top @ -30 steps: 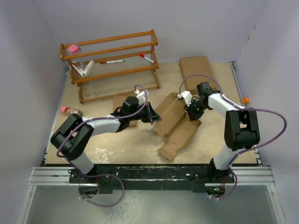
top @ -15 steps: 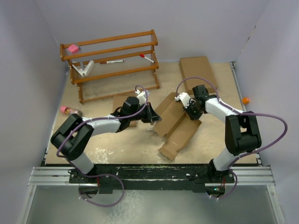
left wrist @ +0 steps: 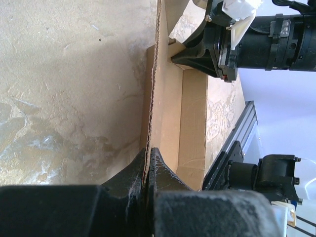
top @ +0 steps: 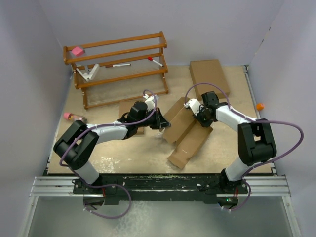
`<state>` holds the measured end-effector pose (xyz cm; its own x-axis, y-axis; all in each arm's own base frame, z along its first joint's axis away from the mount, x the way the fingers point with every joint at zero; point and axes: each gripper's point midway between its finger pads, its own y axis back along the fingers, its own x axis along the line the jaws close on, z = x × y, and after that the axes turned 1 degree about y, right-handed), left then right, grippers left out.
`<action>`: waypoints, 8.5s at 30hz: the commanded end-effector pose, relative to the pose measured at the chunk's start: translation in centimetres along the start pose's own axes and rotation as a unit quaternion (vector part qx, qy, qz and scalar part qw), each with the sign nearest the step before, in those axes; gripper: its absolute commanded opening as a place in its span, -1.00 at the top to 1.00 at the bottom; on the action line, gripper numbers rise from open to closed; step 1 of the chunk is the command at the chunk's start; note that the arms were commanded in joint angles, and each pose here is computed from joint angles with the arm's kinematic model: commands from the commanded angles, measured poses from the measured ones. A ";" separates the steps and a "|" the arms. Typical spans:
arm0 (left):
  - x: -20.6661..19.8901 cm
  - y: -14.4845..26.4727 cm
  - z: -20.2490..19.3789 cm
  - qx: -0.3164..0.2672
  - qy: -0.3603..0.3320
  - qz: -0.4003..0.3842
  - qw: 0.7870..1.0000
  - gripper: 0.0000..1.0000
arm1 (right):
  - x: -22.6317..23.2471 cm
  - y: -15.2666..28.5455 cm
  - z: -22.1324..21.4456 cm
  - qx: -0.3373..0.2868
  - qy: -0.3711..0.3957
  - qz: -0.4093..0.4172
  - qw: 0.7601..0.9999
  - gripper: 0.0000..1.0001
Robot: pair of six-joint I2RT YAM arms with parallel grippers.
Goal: Fold the paper box
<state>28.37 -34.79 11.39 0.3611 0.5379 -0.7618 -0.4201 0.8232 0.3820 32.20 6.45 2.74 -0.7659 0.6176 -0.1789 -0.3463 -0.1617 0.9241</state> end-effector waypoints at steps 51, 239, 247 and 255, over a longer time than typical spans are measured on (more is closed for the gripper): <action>-4.6 -1.4 -0.3 0.079 -0.083 -0.081 0.990 0.92 | 2.7 4.6 -1.9 -0.143 0.341 0.087 0.925 1.00; -8.4 7.3 1.6 0.000 -0.599 -0.053 0.799 0.92 | 1.7 6.1 5.7 -0.391 0.277 0.210 0.852 -0.21; -7.9 6.0 2.6 0.007 -0.538 -0.015 0.843 0.92 | 0.9 4.9 7.4 -0.387 0.226 0.197 0.872 -0.11; -6.0 5.3 6.4 0.008 -0.495 0.025 0.869 0.92 | -0.9 3.9 9.7 -0.408 0.201 0.182 0.872 -0.16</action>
<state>26.50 -33.20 19.36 0.9155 0.3804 0.1313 -0.3977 0.8057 0.4389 35.07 11.71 9.42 -0.9758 0.0847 -0.2015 -0.1736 -0.8606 0.4788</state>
